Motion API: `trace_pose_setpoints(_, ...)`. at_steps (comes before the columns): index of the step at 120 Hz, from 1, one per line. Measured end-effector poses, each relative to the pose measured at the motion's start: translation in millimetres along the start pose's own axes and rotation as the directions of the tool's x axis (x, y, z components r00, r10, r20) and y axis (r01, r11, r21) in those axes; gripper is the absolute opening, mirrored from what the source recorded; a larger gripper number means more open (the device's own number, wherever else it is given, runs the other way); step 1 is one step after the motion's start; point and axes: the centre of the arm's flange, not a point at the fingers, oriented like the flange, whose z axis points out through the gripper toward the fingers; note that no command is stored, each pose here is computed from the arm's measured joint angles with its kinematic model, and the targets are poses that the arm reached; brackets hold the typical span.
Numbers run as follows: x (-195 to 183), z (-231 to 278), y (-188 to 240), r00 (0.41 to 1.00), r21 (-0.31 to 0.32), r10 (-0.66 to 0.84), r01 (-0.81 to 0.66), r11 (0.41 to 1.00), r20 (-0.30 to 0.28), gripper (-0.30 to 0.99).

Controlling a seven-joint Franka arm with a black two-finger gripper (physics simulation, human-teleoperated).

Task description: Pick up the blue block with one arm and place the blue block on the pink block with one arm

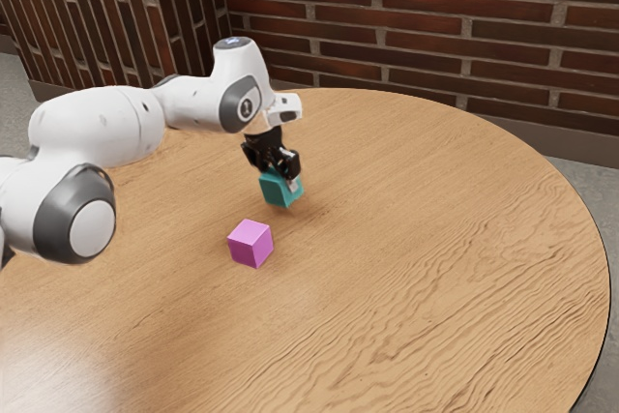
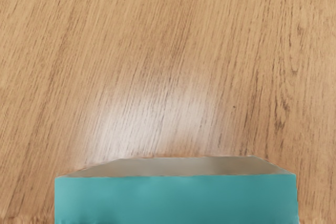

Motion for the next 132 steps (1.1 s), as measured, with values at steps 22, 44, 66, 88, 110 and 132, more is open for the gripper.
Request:
trace_pose_setpoints(22, -20, -36, 0, 1.0, 0.051, -0.002, 0.001, 0.999, 0.031, 0.27)
trace_pose_setpoints(44, -26, -51, 10, 0.996, 0.145, 0.01, -0.023, 0.989, 0.086, 0.26)
trace_pose_setpoints(66, -52, -72, 32, 0.992, 0.193, -0.013, -0.012, 0.981, 0.126, 0.26)
trace_pose_setpoints(88, -72, -63, 35, 0.989, 0.212, -0.072, 0.043, 0.976, 0.131, 0.26)
trace_pose_setpoints(110, -80, -62, 44, 0.989, 0.226, -0.111, 0.087, 0.97, 0.095, 0.26)
trace_pose_setpoints(132, -82, -57, 54, 0.99, 0.226, -0.131, 0.115, 0.967, 0.059, 0.26)
